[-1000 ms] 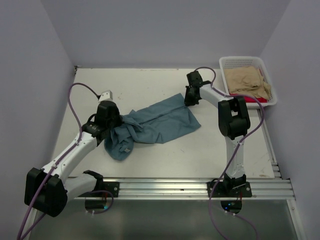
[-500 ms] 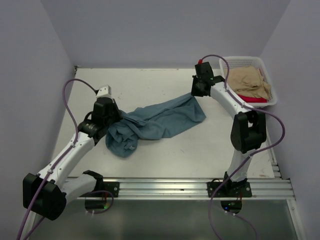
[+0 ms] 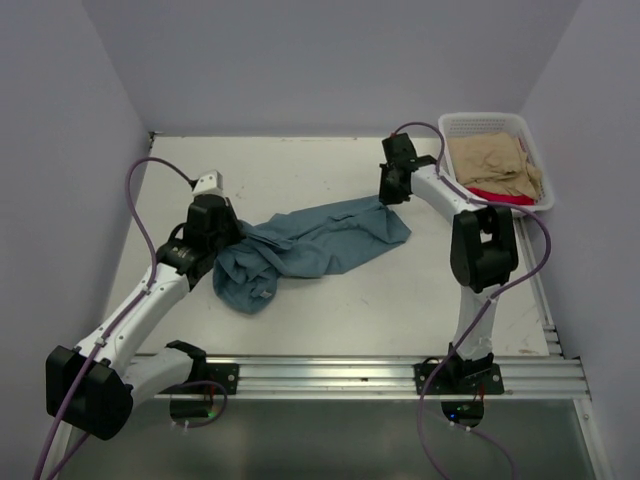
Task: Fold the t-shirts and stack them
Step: Flatten the tshirt out
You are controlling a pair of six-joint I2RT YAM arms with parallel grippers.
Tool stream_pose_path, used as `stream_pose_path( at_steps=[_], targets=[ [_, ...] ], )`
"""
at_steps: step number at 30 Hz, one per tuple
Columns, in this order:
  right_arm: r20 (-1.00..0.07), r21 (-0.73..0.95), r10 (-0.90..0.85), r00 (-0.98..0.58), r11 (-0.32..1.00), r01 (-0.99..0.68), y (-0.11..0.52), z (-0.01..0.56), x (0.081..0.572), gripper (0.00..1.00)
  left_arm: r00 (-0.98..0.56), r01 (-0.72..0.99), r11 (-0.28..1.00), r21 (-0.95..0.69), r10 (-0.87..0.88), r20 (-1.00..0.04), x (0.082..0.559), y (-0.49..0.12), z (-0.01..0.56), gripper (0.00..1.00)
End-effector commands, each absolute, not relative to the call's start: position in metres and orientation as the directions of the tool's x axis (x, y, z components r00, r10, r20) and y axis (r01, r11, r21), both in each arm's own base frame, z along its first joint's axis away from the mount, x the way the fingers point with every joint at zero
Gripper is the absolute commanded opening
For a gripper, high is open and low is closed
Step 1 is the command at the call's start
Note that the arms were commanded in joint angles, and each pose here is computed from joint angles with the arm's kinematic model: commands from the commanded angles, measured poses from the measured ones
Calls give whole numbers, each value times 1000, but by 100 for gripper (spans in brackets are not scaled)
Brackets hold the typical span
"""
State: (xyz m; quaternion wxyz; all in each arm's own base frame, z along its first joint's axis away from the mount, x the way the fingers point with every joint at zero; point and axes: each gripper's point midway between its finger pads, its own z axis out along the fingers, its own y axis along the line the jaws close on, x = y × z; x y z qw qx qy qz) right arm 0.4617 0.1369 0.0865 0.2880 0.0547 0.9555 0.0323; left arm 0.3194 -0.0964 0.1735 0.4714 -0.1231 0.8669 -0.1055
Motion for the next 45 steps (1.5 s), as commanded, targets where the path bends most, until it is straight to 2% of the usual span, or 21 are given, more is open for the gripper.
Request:
stream_pose_path(
  at_steps=[1, 9, 15, 28, 37, 45],
  targets=[
    [-564, 109, 125, -816, 991, 77, 140, 96, 472, 0, -489, -105, 950, -294, -307, -817, 324, -95, 188, 0],
    [-545, 107, 120, -830, 992, 74, 143, 83, 475, 0, -495, -105, 949, -296, -308, -812, 324, -96, 186, 0],
    [-540, 118, 121, -833, 991, 68, 146, 80, 476, 16, -496, -106, 949, -297, -309, -811, 323, -95, 185, 0],
    [-539, 106, 122, -834, 991, 76, 142, 80, 475, 12, -499, -102, 948, -303, -312, -809, 323, -97, 184, 0],
    [-549, 95, 114, -828, 993, 74, 140, 87, 473, 25, -502, -97, 946, -309, -314, -805, 323, -99, 183, 0],
    [-545, 96, 118, -830, 992, 78, 139, 87, 470, 23, -503, -99, 946, -309, -316, -805, 322, -98, 182, 0]
  ],
)
